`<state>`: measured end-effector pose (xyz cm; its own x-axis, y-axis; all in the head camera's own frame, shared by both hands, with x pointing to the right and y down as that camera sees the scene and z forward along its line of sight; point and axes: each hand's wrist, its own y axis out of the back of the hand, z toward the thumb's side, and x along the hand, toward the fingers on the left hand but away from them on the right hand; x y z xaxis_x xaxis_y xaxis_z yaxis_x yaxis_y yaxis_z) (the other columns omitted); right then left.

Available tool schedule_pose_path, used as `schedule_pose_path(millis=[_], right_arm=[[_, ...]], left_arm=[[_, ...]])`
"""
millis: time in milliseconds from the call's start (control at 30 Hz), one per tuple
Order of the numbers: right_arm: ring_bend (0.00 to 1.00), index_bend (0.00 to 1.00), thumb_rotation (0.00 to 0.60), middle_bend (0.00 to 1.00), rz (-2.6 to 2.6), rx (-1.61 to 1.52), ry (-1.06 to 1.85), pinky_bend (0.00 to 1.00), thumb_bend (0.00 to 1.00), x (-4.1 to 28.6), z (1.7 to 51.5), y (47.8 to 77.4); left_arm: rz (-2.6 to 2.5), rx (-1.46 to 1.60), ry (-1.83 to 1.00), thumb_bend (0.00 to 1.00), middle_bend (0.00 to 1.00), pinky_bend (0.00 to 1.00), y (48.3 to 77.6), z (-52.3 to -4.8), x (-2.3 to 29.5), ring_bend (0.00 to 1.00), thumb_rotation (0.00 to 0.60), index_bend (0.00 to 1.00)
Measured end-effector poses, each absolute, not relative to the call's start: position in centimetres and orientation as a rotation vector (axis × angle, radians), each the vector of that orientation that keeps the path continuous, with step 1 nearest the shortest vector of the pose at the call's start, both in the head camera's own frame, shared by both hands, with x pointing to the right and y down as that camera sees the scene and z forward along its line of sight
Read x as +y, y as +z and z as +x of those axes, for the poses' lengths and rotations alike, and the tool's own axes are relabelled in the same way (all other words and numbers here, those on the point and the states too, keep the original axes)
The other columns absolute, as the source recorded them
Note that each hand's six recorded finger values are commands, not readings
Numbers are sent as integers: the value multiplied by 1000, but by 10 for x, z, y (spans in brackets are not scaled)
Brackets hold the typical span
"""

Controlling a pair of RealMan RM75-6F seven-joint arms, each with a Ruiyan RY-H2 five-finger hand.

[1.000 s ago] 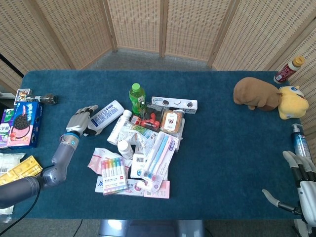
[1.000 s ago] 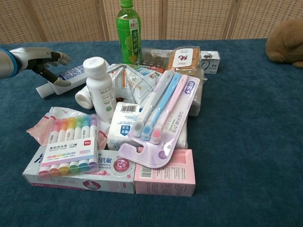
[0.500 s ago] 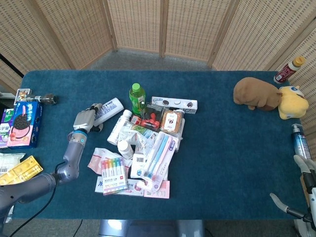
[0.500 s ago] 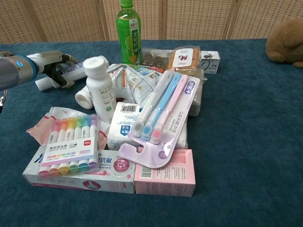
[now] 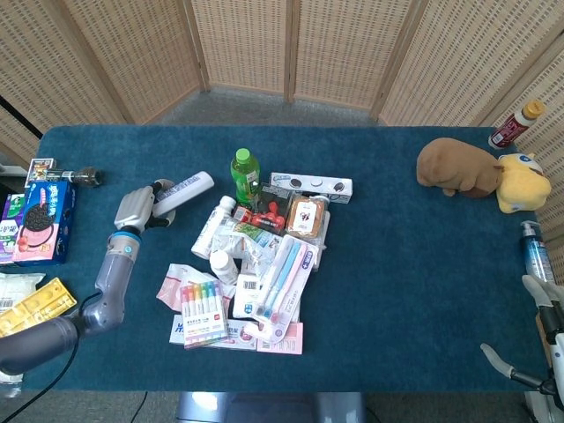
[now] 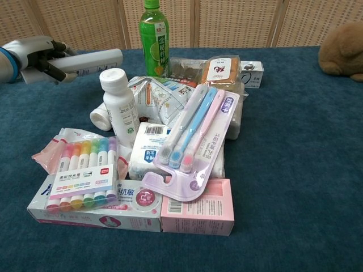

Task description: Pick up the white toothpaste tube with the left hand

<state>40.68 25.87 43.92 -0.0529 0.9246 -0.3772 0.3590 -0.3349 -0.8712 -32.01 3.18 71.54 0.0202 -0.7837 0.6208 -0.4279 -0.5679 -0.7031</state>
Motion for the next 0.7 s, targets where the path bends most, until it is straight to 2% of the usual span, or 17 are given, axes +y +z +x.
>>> schedule_pose_path(millis=[133,467,567,700], right_arm=[[0,0,365,0,-1721,-1354,1387,0,221,255,404,446],[0,0,368,0,-1785,-1335,1369,0,221,249,399,469],[0,0,367,0,-1813,-1328,1357,0,221,247,396,477],[0,0,362,0,-1844,-1315,1338,0,222,244,390,486]], left_arm=[[-2019,1320,-1452,609,509,768,684,-328,36,610,600,549],[-1965,1476,-1139,599,506,753,572,-366,66,602,600,545],[-1940,1500,-1087,592,505,751,545,-378,79,598,600,545],[-1922,1510,-1044,588,505,749,525,-383,89,596,600,545]])
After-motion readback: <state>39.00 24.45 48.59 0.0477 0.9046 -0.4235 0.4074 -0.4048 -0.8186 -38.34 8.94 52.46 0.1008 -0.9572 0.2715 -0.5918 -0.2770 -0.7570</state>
